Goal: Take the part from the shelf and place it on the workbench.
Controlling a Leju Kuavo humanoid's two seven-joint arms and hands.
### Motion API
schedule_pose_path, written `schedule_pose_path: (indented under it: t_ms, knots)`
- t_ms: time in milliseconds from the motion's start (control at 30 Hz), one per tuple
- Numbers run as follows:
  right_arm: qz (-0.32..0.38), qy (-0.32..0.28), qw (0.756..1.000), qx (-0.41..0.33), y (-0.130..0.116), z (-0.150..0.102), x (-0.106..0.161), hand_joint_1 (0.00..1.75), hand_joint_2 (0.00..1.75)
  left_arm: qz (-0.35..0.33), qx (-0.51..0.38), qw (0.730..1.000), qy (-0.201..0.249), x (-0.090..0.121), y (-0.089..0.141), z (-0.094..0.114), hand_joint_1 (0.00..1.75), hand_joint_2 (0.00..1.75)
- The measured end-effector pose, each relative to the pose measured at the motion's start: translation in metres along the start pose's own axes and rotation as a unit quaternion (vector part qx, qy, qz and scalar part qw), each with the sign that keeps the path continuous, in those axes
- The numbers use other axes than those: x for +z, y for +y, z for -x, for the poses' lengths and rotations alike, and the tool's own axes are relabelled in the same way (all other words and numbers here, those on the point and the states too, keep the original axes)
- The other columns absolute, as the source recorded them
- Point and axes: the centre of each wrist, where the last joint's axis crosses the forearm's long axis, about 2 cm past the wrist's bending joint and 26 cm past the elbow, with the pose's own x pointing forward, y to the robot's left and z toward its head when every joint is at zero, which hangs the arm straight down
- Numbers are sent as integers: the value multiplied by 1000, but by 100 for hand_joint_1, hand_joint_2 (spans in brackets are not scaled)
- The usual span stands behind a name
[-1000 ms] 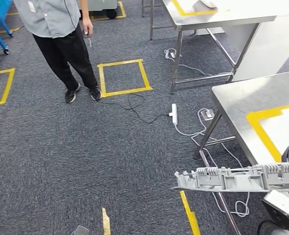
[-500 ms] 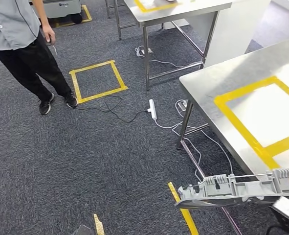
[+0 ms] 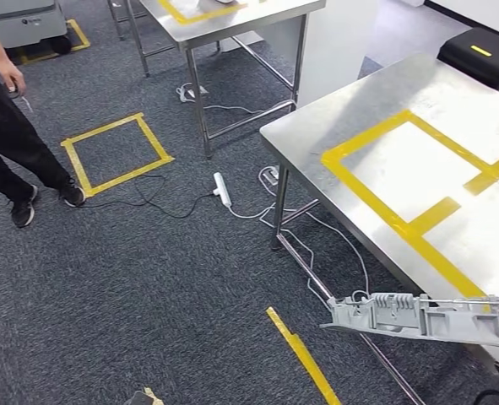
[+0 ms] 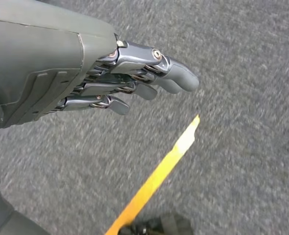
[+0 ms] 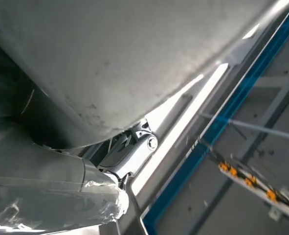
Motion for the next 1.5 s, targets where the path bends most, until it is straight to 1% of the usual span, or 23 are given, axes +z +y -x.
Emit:
schedule_pose_path:
  t_ms: [200, 533, 900, 1233, 1500]
  knots:
    - [5, -2, 1000, 4, 0, 1, -3, 175, 175, 1, 1, 1000, 1, 1, -1, 1, 0, 175]
    - [7, 0, 1000, 7, 1, 1, -5, 175, 175, 1, 0, 1000, -3, -2, 1, -2, 0, 175]
    - [10, -3, 1000, 7, 3, 1, -7, 175, 175, 0, -2, 1000, 0, 0, 3, 1, 0, 175]
    - [9, -6, 1000, 3, 4, 0, -8, 175, 175, 3, -1, 1000, 0, 0, 0, 1, 0, 175]
    - [6, -12, 1000, 1, 9, -2, -11, 175, 175, 8, 1, 1000, -7, -4, 2, -5, 0, 175]
